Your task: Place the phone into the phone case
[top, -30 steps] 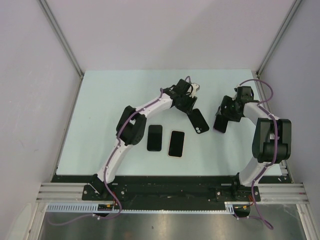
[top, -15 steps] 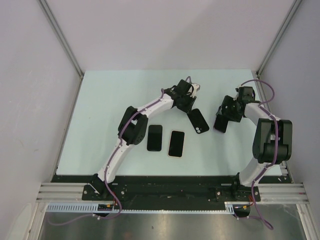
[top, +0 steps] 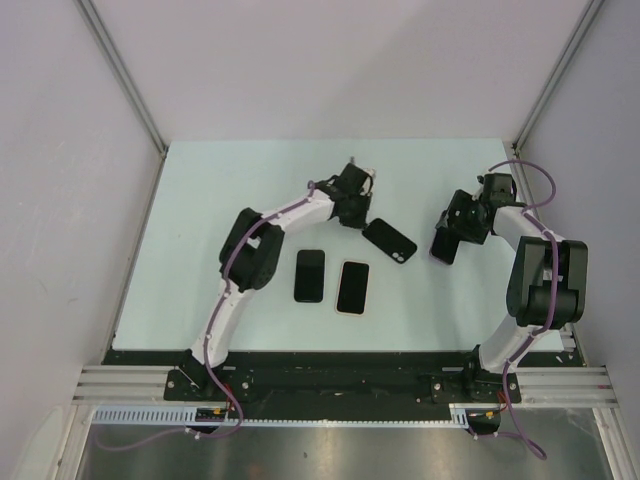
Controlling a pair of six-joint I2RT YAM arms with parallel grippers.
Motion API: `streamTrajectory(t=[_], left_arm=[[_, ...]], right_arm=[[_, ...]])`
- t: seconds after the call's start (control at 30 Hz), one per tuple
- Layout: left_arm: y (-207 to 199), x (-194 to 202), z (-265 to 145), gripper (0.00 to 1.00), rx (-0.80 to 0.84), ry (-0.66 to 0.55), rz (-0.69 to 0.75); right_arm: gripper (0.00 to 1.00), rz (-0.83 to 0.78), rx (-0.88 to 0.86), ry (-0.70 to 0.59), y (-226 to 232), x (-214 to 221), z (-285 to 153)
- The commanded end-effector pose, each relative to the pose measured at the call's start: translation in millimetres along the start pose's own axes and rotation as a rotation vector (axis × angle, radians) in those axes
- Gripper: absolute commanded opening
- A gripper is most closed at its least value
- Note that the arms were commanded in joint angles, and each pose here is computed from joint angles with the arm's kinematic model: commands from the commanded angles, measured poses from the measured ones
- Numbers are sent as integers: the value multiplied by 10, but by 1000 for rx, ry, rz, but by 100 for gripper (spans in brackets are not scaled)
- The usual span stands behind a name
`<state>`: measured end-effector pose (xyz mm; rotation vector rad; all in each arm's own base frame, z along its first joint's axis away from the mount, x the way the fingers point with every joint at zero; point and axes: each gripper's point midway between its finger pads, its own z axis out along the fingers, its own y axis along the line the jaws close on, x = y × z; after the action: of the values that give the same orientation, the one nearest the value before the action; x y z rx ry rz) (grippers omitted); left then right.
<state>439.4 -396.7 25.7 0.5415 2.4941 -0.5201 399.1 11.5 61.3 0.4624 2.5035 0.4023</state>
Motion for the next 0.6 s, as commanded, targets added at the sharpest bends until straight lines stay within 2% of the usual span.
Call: streamTrajectory(t=[0.0, 0.1, 0.2, 0.23, 0.27, 0.3, 0.37, 0.47, 0.5, 0.57], left_arm=[[367, -258, -571, 0, 2, -109, -490], [546, -157, -716, 0, -44, -155, -639], [556, -55, -801, 0, -95, -176, -670], [537, -102, -895, 6, -111, -207, -666], [539, -84, -930, 27, -127, -215, -666], [529, -23, -956, 40, -135, -209, -661], [502, -74, -1086, 53, -132, -234, -629], [470, -308, -1224, 67, -97, -298, -448], [407, -445, -1283, 70, -56, -315, -297], [329, -529, -1272, 71, -14, -307, -130]], right_arm=[[47, 0, -61, -74, 145, -203, -93], [47, 1, -72, -70, 167, -194, -85], [47, 1, -74, -75, 171, -210, -95], [47, 0, -77, -78, 176, -216, -95], [47, 1, -78, -77, 179, -215, -95], [48, 2, -80, -77, 178, -216, -97], [47, 4, -83, -78, 179, -220, -98], [48, 3, -85, -72, 187, -201, -90], [48, 3, -87, -67, 193, -187, -84], [48, -4, -91, -66, 217, -175, -91]])
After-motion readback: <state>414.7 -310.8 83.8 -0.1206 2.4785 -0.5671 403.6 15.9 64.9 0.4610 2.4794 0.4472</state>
